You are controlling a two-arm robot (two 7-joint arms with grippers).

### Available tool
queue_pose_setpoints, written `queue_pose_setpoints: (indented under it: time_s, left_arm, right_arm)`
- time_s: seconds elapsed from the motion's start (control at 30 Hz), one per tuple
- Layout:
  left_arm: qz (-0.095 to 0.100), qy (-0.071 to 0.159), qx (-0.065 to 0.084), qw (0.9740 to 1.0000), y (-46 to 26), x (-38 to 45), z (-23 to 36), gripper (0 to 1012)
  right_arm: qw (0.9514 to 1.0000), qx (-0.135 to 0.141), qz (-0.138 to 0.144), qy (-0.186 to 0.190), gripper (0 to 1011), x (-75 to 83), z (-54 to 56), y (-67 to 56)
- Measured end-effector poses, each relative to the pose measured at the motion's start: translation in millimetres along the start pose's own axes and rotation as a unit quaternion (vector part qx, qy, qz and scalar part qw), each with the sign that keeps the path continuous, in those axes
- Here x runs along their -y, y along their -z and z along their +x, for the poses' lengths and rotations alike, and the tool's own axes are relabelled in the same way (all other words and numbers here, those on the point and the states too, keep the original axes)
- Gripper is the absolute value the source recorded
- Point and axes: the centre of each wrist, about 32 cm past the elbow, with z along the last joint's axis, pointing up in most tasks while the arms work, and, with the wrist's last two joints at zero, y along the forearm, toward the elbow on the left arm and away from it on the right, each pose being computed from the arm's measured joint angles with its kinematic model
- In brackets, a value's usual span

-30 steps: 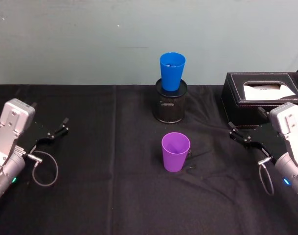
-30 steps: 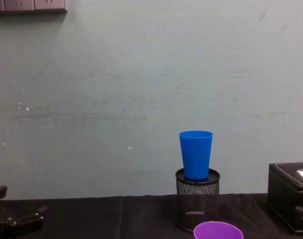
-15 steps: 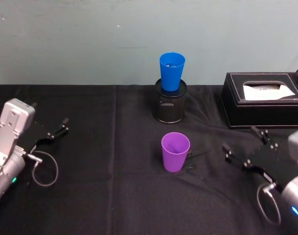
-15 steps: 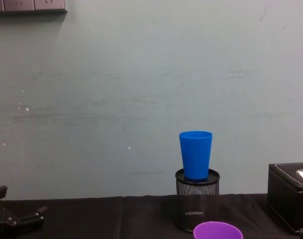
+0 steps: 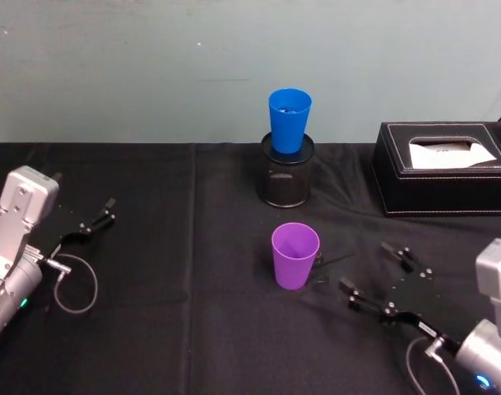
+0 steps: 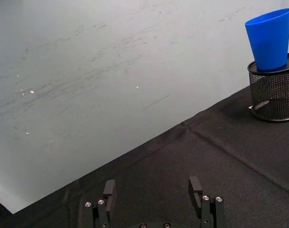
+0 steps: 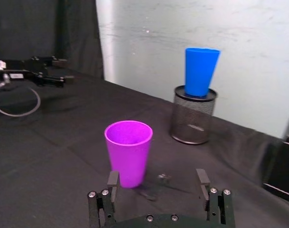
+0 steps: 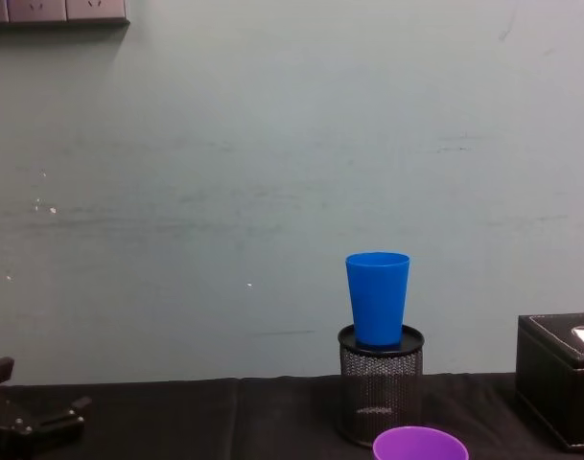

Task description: Pick up one cup with a gripper and tap it against the other cup.

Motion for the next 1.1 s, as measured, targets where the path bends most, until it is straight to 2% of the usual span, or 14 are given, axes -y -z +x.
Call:
queue_pose_setpoints:
  time_s: [0.2,0.33,0.73,1.1]
  left_arm:
    - [0.0,0.0,0.0,1.0,0.0,0.0,0.0,1000]
    - [0.0,0.0,0.0,1.0,0.0,0.0,0.0,1000]
    - [0.0,0.0,0.0,1.0,0.0,0.0,0.0,1000]
    - [0.0,0.0,0.0,1.0,0.0,0.0,0.0,1000]
  right_arm:
    - [0.9991,-0.029,-0.013,-0.03,1000,-20.8,4.0,-8.5]
    - [0.9982,-0.036,-0.023,-0.042,1000,-33.9,4.0,-11.4]
    - [0.9974,-0.007,-0.043,-0.057,1000,-62.7,1.0,-8.6]
    - [0.9973,0.003,-0.019,-0.07,1000,-83.7,4.0,2.0]
